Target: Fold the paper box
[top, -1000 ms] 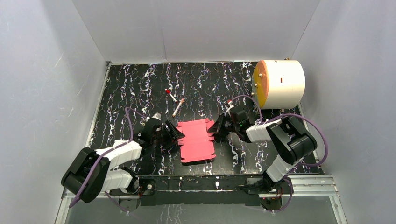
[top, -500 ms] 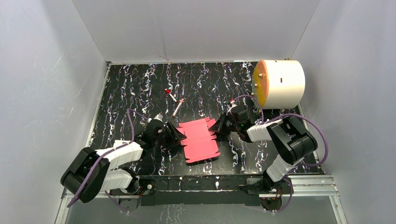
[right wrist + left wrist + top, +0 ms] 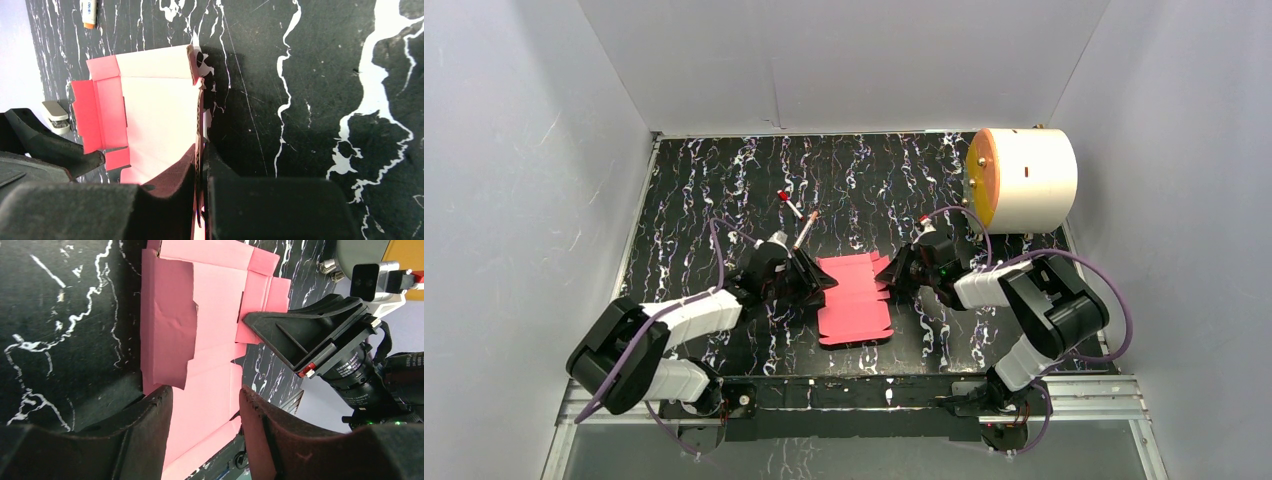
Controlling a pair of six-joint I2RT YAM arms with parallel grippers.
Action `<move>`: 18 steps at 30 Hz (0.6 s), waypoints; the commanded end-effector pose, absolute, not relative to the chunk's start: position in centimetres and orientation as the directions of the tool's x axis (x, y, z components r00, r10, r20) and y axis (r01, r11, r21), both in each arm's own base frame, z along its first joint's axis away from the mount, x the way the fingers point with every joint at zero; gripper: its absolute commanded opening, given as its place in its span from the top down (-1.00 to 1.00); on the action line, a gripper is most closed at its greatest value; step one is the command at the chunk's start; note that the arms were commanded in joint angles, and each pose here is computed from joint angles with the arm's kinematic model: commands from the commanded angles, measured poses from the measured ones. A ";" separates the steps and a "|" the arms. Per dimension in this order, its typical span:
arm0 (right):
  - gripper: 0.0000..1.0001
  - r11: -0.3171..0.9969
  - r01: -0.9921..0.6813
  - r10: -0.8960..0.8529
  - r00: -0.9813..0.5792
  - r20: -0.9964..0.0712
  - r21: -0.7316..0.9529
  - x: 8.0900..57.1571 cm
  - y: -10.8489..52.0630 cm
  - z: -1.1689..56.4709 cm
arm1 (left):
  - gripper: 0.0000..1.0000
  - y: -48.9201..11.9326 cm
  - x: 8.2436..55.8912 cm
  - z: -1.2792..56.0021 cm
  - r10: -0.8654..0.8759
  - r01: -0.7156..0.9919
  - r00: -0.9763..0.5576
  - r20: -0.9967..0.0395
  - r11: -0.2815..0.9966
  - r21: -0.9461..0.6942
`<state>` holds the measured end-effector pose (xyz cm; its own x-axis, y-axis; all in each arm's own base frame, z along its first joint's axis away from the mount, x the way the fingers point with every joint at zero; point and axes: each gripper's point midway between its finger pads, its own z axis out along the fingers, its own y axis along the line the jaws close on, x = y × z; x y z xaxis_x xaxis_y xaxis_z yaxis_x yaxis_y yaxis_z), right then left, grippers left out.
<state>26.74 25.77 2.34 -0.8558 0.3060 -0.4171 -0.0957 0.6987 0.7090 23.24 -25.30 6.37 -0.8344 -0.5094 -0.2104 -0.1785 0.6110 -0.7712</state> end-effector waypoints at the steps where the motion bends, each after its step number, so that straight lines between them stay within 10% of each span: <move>1: 0.71 0.694 -0.122 0.322 -0.829 -0.457 0.710 27.1 26.0 3.7 | 0.02 -26.2 23.8 6.4 -0.477 -0.137 -0.842 -0.253 0.642 -0.755; 18: 0.44 0.763 -0.200 0.245 -0.791 -0.561 0.615 28.4 25.3 5.7 | -0.06 -24.9 24.5 7.5 -0.382 -0.032 -0.816 -0.435 0.780 -0.624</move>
